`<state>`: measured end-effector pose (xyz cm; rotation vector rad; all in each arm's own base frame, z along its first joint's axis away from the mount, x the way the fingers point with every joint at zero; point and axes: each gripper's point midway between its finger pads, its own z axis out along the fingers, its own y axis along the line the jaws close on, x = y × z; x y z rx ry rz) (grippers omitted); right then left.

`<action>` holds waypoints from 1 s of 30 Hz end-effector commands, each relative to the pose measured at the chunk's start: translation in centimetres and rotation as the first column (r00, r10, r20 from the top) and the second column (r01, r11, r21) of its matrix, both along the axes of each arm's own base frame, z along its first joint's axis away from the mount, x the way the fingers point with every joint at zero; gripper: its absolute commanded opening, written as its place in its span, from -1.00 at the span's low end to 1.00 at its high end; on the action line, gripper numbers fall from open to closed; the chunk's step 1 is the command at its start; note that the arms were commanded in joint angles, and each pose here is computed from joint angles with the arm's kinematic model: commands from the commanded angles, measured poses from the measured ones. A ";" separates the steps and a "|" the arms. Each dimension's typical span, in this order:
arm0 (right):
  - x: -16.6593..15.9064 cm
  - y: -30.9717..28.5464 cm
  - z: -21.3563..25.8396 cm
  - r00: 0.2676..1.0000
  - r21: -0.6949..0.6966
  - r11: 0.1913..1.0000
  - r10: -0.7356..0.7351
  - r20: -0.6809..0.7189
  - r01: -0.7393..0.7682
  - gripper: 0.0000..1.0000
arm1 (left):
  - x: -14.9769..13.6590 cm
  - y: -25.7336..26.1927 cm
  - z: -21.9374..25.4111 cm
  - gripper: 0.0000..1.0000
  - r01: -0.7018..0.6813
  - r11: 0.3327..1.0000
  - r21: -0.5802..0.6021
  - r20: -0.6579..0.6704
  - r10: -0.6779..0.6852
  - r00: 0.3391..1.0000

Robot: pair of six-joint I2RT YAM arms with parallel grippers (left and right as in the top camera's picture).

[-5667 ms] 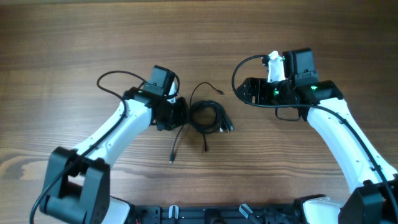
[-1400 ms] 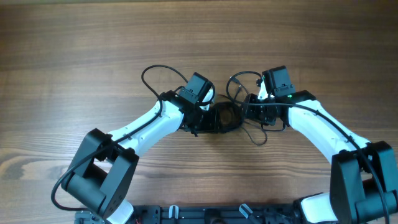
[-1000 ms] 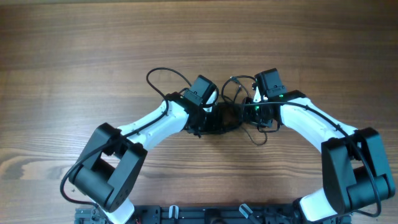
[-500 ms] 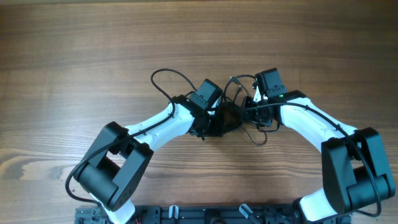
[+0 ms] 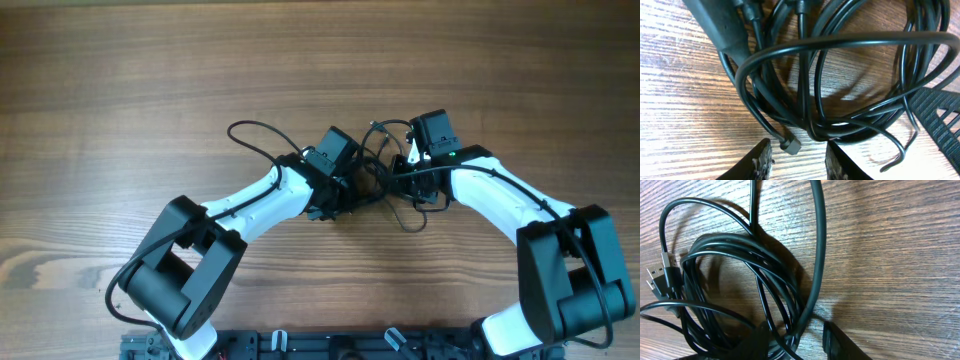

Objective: Untangle cables

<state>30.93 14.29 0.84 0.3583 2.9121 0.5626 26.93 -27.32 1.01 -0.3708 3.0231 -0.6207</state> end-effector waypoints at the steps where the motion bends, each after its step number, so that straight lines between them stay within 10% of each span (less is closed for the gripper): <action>1: -0.4 -0.2 -0.8 0.999 -0.016 0.999 -0.030 -0.027 0.030 -0.26 | 0.2 -0.1 -0.4 -0.74 -0.051 0.999 0.017 -0.009 0.052 0.999; 11: -0.7 -0.4 -0.9 0.999 -0.022 0.999 -0.027 -0.041 0.027 -0.32 | 1.7 7.8 -1.3 -0.92 -0.132 0.968 0.211 -0.028 0.141 0.990; 17: -0.8 -0.3 -0.9 0.999 -0.018 0.999 -0.028 -0.045 0.028 -0.33 | 3.6 8.5 0.5 -0.92 -0.161 0.984 0.069 -0.038 0.164 0.986; 23: -0.6 0.6 -0.5 0.999 0.034 0.999 -0.009 -0.036 0.010 -0.11 | 4.1 4.3 2.2 0.22 -0.074 0.985 -0.156 -0.039 0.068 0.997; 30: 0.8 1.1 0.2 1.000 0.071 0.997 -0.008 0.018 0.007 -0.03 | 3.9 4.0 1.3 0.25 -0.107 0.982 -0.156 -0.079 0.096 0.992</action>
